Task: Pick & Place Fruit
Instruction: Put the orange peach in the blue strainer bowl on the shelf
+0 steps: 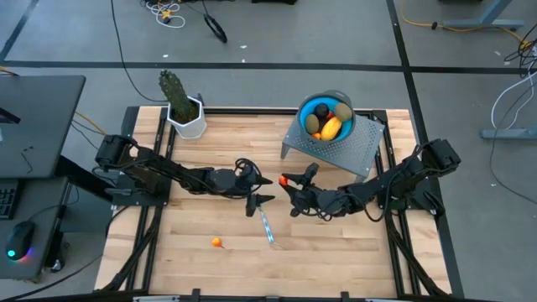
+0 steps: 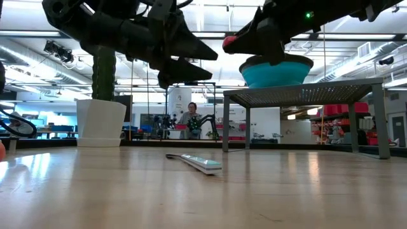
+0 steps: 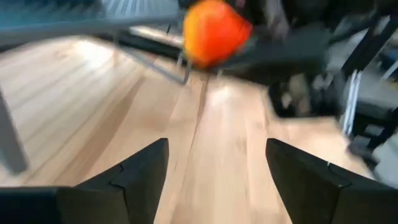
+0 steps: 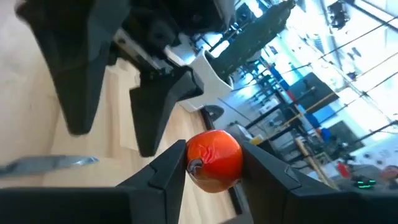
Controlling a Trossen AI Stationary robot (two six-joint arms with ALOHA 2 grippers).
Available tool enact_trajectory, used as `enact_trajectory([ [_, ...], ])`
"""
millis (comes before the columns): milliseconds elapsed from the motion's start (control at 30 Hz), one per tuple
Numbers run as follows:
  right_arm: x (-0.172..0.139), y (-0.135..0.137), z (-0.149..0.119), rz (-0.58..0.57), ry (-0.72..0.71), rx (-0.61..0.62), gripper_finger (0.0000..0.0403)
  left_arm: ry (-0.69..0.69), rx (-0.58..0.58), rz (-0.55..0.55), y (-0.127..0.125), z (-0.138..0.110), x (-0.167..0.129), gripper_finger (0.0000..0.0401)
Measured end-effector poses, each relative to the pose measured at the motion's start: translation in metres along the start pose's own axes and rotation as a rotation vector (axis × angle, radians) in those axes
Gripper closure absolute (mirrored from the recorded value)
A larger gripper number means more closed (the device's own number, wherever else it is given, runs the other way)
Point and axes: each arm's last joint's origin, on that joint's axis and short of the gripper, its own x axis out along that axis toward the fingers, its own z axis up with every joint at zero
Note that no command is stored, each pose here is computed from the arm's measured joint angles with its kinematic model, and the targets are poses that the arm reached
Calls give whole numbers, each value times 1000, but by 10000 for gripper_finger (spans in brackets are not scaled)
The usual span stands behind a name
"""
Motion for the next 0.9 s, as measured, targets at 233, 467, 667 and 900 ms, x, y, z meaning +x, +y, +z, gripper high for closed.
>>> enact_trajectory([
  [233,-2,-6,4,-13,-17,50,261,91,54,103,4,0,-10,119],
  [467,-3,-31,-4,-64,85,52,261,178,101,250,11,-5,-18,120],
  [667,-1,-86,-18,-83,137,157,261,214,107,272,12,-9,-19,122],
  [900,-14,-163,-35,-107,47,391,261,215,110,277,13,-9,-19,122],
])
